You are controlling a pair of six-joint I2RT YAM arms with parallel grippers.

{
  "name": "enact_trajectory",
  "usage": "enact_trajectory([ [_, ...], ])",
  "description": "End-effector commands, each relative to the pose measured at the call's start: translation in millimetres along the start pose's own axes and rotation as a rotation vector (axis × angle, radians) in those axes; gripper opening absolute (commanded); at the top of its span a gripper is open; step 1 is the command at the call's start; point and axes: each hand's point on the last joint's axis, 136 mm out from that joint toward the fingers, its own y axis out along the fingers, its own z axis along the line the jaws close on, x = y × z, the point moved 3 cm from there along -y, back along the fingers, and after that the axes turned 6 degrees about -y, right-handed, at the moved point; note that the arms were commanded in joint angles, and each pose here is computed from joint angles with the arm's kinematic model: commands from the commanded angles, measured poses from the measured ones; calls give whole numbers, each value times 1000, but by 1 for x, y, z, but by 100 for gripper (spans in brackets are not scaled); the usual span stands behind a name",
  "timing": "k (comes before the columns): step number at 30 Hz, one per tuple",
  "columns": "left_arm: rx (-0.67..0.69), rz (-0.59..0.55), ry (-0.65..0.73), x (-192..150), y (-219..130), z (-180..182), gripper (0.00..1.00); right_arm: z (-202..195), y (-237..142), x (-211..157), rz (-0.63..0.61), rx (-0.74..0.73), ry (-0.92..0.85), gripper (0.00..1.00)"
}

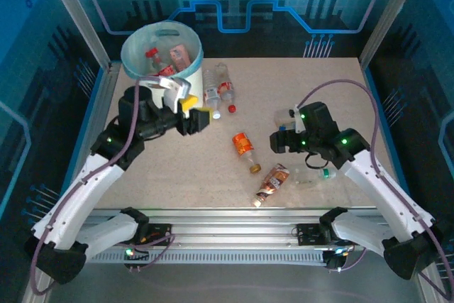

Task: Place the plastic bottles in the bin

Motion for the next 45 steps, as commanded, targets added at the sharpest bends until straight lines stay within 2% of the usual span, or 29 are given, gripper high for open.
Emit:
enact_trajectory([
  [1, -107, 86, 83, -30, 0, -29, 73, -30, -4, -44, 128, -152, 132, 96],
  [5, -155, 214, 146, -66, 15, -50, 73, -58, -9, -80, 170, -308, 307, 98],
  [8, -177, 285, 218, -88, 30, -64, 73, -66, -4, -103, 192, -330, 441, 100],
  [15, -253, 347, 347, -119, 64, -88, 76, -73, 19, -115, 135, -253, 778, 100],
  [21, -267, 336, 361, -125, 75, -90, 77, -74, 42, -110, 88, -195, 973, 100],
  [30, -228, 338, 365, -136, 77, -80, 78, -84, 65, -120, 92, -228, 1120, 100],
  [38, -203, 341, 394, -139, 78, -75, 80, -85, 90, -118, 124, -194, 1167, 100],
  [45, -175, 339, 400, -138, 78, -71, 81, -91, 99, -120, 122, -202, 1182, 92],
])
